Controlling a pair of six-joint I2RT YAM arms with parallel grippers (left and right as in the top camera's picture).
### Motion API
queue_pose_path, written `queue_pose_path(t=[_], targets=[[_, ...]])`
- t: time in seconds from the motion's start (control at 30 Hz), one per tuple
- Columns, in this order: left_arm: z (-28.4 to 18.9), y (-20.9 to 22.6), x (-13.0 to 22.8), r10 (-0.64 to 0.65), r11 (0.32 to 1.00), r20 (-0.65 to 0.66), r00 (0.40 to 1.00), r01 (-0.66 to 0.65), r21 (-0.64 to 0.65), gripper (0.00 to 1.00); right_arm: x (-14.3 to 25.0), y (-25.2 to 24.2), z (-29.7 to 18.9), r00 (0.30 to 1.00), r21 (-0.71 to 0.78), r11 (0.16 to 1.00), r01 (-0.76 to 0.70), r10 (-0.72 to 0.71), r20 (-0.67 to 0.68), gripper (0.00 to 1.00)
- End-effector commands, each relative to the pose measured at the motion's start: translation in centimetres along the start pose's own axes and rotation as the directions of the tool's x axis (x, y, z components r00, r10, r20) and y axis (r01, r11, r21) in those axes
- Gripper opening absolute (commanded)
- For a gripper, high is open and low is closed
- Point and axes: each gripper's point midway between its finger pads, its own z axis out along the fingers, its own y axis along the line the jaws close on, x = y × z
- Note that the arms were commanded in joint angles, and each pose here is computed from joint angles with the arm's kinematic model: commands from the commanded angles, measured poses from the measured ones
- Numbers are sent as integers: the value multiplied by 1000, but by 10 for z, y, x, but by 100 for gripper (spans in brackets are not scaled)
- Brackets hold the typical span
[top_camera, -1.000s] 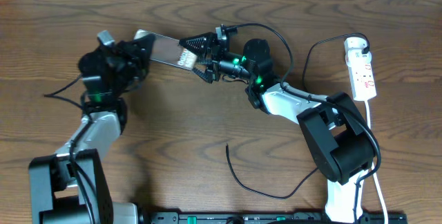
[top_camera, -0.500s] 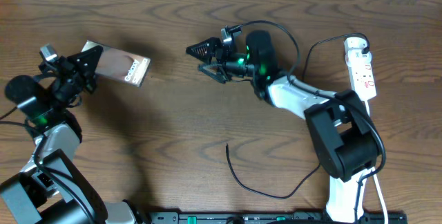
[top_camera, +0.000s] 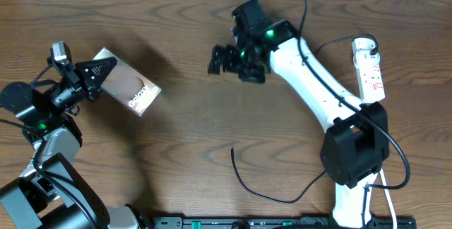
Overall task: Plug charger to phone and switch on socket
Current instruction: 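Release the phone from the right gripper and move it toward the cable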
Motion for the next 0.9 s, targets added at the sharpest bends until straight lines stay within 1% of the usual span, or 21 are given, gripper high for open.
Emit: queue_pose_path(t=[0.0,0.1,0.2,0.33,0.43,0.53,0.57,0.83,0.87], targets=[[-2,-10,4,34,999,-39,999,-33,5,7,21,-27,5,995,267,960,88,-94,13,99],[-6,-9,2,34,999,-27,999,-34,3,7,48,-31,19,997,327,942,83,-76,-34,99],[-14,-8,-4,34,999,1,999,-34,-3,7,76,-31,34,996,367,927,74,-53,-68,97],[-33,-7,-15,33,999,61,998,-33,-16,7,118,-48,46,995,480,877,16,34,-96,94],[-50,-5,-23,31,999,115,993,-28,-26,7,147,-56,53,989,525,851,31,50,-139,89],[-67,-4,-31,32,999,165,986,-26,-37,7,171,-57,59,981,539,840,65,44,-188,81],[-72,-4,-32,30,999,179,983,-23,-39,7,178,-57,61,979,544,835,77,40,-199,80],[-79,-3,-35,31,999,200,979,-22,-43,7,204,-62,64,969,569,813,122,27,-245,76],[-79,-3,-35,31,999,200,979,-22,-43,7,206,-65,65,968,576,808,122,33,-251,73]])
